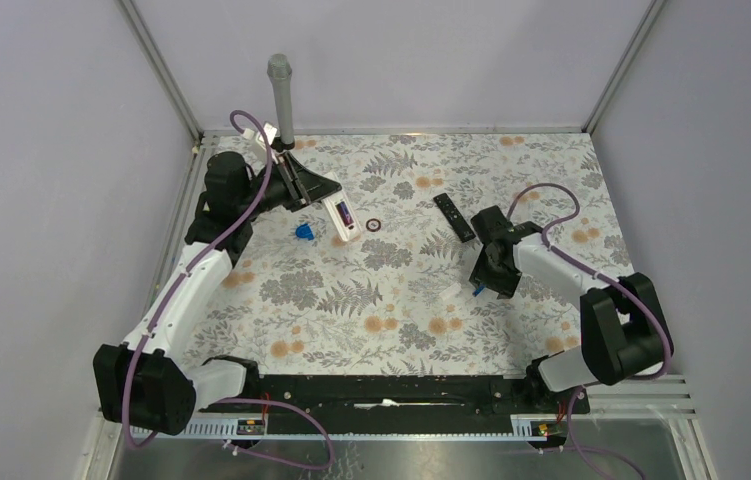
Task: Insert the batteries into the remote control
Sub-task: Pick up the battery from the center of the board.
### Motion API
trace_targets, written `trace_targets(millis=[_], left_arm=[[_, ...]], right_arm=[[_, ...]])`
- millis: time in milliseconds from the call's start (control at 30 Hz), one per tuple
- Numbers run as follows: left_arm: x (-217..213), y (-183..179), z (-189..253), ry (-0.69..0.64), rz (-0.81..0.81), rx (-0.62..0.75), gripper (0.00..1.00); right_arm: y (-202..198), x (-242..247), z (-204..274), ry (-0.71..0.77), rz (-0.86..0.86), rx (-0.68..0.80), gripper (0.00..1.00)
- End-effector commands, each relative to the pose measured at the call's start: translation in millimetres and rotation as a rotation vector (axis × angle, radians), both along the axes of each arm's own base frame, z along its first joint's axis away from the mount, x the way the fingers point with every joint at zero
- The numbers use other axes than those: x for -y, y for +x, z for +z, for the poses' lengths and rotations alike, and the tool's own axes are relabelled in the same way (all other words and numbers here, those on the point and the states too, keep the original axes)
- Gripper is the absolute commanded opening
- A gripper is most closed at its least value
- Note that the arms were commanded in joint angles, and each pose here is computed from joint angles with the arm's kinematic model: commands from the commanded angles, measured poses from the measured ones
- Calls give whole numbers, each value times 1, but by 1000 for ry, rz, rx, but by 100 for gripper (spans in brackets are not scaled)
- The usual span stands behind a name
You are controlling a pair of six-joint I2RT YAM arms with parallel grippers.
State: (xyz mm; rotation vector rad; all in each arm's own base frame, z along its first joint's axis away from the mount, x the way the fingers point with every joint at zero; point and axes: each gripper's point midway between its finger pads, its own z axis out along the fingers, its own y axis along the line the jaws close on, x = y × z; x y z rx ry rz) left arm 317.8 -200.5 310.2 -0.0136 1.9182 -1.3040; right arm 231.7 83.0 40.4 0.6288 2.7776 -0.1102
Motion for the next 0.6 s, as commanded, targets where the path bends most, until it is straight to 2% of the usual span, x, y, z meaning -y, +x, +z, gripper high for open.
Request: trace_targets(millis=[0,233,333,567], left_arm=[[0,-7,33,-31,-29,153,0],[-1,-11,33,-34,-36,154,0],[-2,-11,34,-35,-31,160,0],[-3,-9,33,-35,-21,159,0]], right_arm=[[1,5,-13,-31,-111,7,56],[16,0,-20,-35,-123,20,54],[14,3,-24,-54,-132,-6,48],[10,2,-33,-56,-128,-39,42]])
